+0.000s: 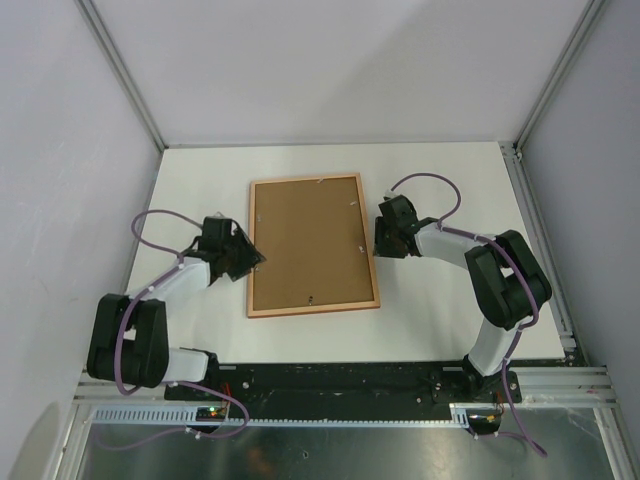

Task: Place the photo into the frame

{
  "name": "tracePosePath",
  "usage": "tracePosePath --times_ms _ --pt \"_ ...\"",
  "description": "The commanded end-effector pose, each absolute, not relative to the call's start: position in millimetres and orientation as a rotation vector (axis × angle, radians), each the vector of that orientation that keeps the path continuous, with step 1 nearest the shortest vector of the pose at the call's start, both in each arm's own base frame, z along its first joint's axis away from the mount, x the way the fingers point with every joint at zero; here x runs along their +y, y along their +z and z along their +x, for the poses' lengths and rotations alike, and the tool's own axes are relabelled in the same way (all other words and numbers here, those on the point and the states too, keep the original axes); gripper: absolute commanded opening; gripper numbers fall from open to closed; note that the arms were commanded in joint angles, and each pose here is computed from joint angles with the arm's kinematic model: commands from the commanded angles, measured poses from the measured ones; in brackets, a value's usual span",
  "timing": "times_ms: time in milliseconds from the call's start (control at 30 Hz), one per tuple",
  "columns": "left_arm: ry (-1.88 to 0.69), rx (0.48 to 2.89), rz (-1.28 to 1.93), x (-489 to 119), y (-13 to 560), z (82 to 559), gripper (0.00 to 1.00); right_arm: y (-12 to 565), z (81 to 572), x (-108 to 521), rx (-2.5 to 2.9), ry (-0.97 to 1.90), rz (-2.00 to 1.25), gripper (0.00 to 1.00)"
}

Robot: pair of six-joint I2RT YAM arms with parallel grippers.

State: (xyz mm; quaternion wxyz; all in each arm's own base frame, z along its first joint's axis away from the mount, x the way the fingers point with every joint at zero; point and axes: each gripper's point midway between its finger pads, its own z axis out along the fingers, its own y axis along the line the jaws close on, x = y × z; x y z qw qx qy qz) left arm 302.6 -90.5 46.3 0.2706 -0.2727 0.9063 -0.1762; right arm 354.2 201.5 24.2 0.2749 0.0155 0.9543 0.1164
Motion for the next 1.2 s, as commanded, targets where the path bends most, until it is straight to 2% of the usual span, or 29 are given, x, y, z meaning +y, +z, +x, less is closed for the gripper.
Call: tracePosePath --times_ms 0,467,867,1167 --pt "-0.483 2.438 -0.701 -95.5 45.1 306.3 0.57 26.7 348.3 206.8 2.576 0.334 0.024 0.41" --pt "-0.469 2.45 -0.687 -100.8 41.4 323.5 0.57 24.7 346.7 206.9 2.583 0.329 0.018 0.41" --pt "-0.512 2.377 -0.622 -108.2 74.5 355.6 0.57 22.7 343.3 202.9 2.595 0.299 0.005 0.41" --pt "-0.361 2.281 -0.643 -72.8 99.3 368.0 0.59 23.3 331.4 203.6 2.592 0.304 -0.011 0.4"
